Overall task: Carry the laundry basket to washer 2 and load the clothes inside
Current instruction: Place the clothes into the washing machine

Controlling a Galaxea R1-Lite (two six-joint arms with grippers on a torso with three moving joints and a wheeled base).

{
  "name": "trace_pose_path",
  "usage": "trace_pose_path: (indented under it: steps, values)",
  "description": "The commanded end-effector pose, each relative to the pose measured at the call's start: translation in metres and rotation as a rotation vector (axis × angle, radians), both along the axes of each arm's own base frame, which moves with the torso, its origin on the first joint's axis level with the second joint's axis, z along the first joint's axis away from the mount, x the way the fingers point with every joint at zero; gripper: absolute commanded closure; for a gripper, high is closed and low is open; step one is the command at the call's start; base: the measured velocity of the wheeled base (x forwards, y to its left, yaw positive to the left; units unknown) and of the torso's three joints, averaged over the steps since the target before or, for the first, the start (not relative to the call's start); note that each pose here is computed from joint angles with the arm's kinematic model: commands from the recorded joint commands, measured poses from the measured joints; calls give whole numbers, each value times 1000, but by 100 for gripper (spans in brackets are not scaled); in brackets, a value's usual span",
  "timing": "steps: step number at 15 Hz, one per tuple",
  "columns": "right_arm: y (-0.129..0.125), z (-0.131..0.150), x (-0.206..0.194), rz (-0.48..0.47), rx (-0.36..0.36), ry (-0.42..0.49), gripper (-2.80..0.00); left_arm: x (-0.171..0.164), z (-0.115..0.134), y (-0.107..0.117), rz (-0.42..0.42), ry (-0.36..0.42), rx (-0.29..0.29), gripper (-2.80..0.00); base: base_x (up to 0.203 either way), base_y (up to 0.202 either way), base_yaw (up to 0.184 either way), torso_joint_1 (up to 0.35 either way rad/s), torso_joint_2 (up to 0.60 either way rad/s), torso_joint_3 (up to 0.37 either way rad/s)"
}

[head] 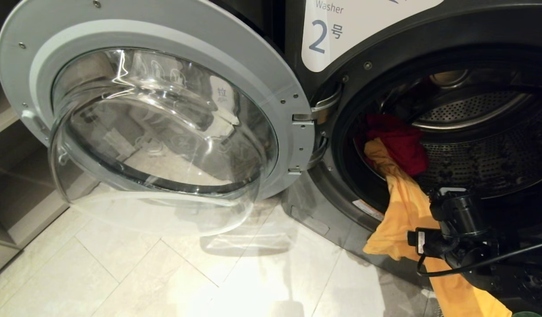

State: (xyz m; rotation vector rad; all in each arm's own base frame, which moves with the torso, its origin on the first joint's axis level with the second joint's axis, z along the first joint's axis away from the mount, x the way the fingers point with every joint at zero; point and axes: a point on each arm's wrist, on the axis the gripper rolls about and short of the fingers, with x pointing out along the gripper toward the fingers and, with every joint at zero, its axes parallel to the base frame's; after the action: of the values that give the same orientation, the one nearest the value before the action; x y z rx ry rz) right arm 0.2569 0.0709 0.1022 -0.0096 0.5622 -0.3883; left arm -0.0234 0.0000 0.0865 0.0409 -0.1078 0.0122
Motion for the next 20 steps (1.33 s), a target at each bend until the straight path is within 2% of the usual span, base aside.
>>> trace_pose_path:
  steps: [1, 6, 13, 14, 15, 20]
  values:
    - [4, -1, 11, -17, 45, -6, -280, 3, -11, 0, 1, 39, 0, 0, 0, 0, 0, 0, 0, 0]
    - [13, -23, 43, -47, 109, 7, -280, 3, -11, 0, 1, 39, 0, 0, 0, 0, 0, 0, 0, 0]
    - [5, -39, 74, -109, 100, -29, -280, 3, -11, 0, 1, 39, 0, 0, 0, 0, 0, 0, 0, 0]
    - [5, -39, 74, -109, 99, -28, -192, 3, -11, 0, 1, 39, 0, 0, 0, 0, 0, 0, 0, 0]
    - [5, -39, 74, -110, 98, -28, 0, 3, -11, 0, 1, 39, 0, 0, 0, 0, 0, 0, 0, 0]
    - [3, -32, 72, -130, 87, -53, 0, 3, -11, 0, 1, 39, 0, 0, 0, 0, 0, 0, 0, 0]
